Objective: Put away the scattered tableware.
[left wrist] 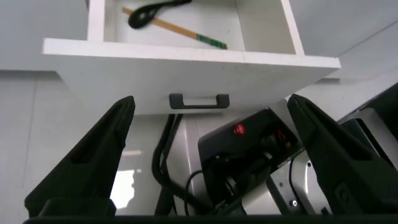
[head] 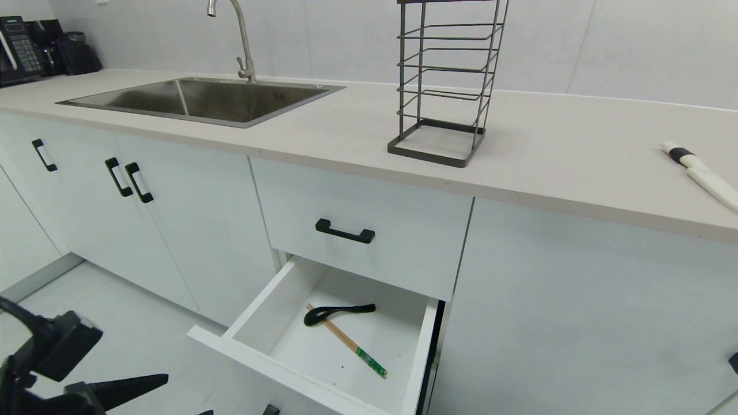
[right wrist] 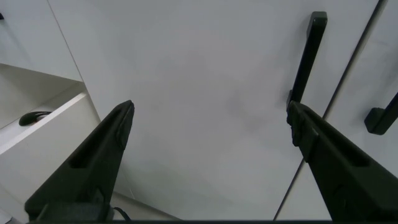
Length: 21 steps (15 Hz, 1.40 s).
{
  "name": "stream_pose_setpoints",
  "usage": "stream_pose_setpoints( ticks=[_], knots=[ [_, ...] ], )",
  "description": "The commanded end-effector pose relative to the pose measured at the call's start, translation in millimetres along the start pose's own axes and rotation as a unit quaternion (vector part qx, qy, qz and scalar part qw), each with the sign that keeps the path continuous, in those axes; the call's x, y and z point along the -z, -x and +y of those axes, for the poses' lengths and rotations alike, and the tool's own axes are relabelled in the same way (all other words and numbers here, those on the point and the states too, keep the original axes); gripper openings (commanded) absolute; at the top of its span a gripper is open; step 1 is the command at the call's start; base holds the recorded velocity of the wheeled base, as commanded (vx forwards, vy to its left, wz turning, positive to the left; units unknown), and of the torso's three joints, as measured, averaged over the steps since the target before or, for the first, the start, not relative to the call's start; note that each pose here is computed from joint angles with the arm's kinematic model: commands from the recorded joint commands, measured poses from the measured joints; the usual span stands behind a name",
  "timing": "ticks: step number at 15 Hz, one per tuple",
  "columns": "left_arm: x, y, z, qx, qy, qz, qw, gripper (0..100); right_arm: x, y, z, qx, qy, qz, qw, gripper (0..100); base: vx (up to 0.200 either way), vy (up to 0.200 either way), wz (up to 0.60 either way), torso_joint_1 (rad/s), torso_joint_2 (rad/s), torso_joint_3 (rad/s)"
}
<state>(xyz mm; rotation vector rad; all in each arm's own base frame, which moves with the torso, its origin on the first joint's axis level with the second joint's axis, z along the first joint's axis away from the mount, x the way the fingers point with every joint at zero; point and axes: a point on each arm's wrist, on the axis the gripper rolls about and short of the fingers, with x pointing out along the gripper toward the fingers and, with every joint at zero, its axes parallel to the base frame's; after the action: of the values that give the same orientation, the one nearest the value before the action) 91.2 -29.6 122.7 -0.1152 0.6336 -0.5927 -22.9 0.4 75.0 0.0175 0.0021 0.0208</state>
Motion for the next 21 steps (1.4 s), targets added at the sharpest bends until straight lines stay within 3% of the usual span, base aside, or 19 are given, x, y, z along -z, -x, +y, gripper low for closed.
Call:
stream_pose_setpoints(
  ticks=[1, 5, 7, 11, 14, 16, 21],
  knots=[
    [1.0, -24, 5.3, 0.012, 0.015, 0.068, 0.9975, 100, 0, 0, 0, 0.000, -0.001, 0.002, 1.000, 100, 0.000, 0.000, 0.00, 0.000, 0.00, 0.000],
    [6.6, -42, 9.6, 0.017, 0.025, 0.126, 0.9915, 100, 0, 0, 0, 0.000, 0.000, 0.001, 1.000, 100, 0.000, 0.000, 0.00, 0.000, 0.00, 0.000],
    [8.9, -45, 11.3, 0.010, 0.027, 0.135, 0.9904, 100, 0, 0, 0, 0.000, 0.000, 0.001, 1.000, 100, 0.000, 0.000, 0.00, 0.000, 0.00, 0.000],
    [11.4, -50, 13.6, -0.019, 0.005, 0.152, 0.9881, 100, 0, 0, 0, 0.000, 0.000, 0.001, 1.000, 100, 0.000, 0.000, 0.00, 0.000, 0.00, 0.000],
    [13.8, -60, 11.1, -0.032, -0.022, 0.181, 0.9827, 100, 0, 0, 0, 0.000, 0.000, 0.001, 1.000, 100, 0.000, 0.000, 0.00, 0.000, 0.00, 0.000],
    [14.9, -68, 12.0, -0.030, -0.025, 0.192, 0.9805, 100, 0, 0, 0, 0.000, 0.000, 0.001, 1.000, 100, 0.000, 0.000, 0.00, 0.000, 0.00, 0.000],
    [12.5, -90, 17.4, -0.049, -0.037, 0.180, 0.9816, 100, 0, 0, 0, 0.000, 0.000, 0.001, 1.000, 100, 0.000, 0.000, 0.00, 0.000, 0.00, 0.000]
  ],
)
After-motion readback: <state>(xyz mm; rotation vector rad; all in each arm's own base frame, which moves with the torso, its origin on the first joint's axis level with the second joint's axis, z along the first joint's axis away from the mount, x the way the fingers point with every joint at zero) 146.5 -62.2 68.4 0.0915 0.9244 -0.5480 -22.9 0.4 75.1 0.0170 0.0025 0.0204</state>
